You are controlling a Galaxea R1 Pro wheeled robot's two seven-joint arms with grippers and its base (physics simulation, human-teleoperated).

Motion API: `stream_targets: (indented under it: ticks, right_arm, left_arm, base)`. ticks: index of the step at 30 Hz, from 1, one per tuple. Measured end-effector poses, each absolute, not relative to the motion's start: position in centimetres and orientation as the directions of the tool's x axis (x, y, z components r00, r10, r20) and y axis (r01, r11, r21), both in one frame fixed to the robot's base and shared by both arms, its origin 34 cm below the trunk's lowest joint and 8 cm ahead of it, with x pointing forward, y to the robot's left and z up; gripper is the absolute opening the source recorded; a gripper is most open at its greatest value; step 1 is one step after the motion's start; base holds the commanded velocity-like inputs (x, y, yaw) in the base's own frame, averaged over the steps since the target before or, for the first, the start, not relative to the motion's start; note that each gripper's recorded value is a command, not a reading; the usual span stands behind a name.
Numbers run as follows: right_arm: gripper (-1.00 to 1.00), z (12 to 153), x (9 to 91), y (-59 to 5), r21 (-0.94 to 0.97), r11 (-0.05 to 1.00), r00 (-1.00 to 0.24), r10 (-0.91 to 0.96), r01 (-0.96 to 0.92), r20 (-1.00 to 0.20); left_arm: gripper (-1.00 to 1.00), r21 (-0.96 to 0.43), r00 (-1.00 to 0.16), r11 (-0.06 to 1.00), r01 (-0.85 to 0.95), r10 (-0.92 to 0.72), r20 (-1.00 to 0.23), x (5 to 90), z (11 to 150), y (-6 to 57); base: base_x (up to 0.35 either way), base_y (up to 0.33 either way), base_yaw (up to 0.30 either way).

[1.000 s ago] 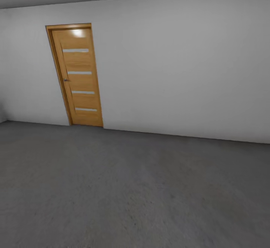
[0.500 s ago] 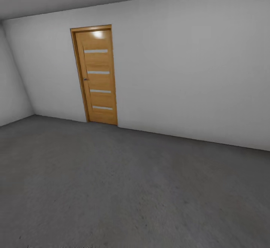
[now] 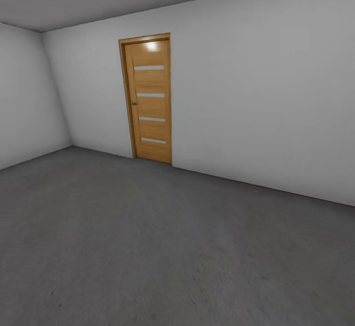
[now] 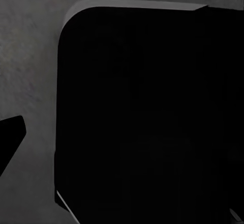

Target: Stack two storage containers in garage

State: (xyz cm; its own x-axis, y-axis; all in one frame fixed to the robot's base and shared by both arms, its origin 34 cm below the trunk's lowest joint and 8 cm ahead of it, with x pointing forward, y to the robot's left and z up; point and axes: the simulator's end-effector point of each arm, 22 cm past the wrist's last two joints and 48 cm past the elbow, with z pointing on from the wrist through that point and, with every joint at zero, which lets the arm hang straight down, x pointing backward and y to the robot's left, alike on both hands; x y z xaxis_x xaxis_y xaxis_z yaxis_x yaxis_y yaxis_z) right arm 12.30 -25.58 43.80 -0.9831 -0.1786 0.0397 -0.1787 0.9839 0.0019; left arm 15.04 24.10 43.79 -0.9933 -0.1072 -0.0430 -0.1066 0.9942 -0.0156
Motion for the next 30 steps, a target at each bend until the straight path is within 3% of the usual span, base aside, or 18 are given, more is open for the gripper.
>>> stream_targets:
  ticks: [30]
  right_arm:
    - [1.00, 43.8, 13.5, -25.6, -0.001, 0.985, -0.985, -0.174, -0.174, -0.014]
  left_arm:
    - [1.00, -0.014, -0.994, 0.994, -0.107, -0.107, -0.034, 14.8, 43.8, 24.2]
  base:
    - [0.316, 0.002, 0.007]
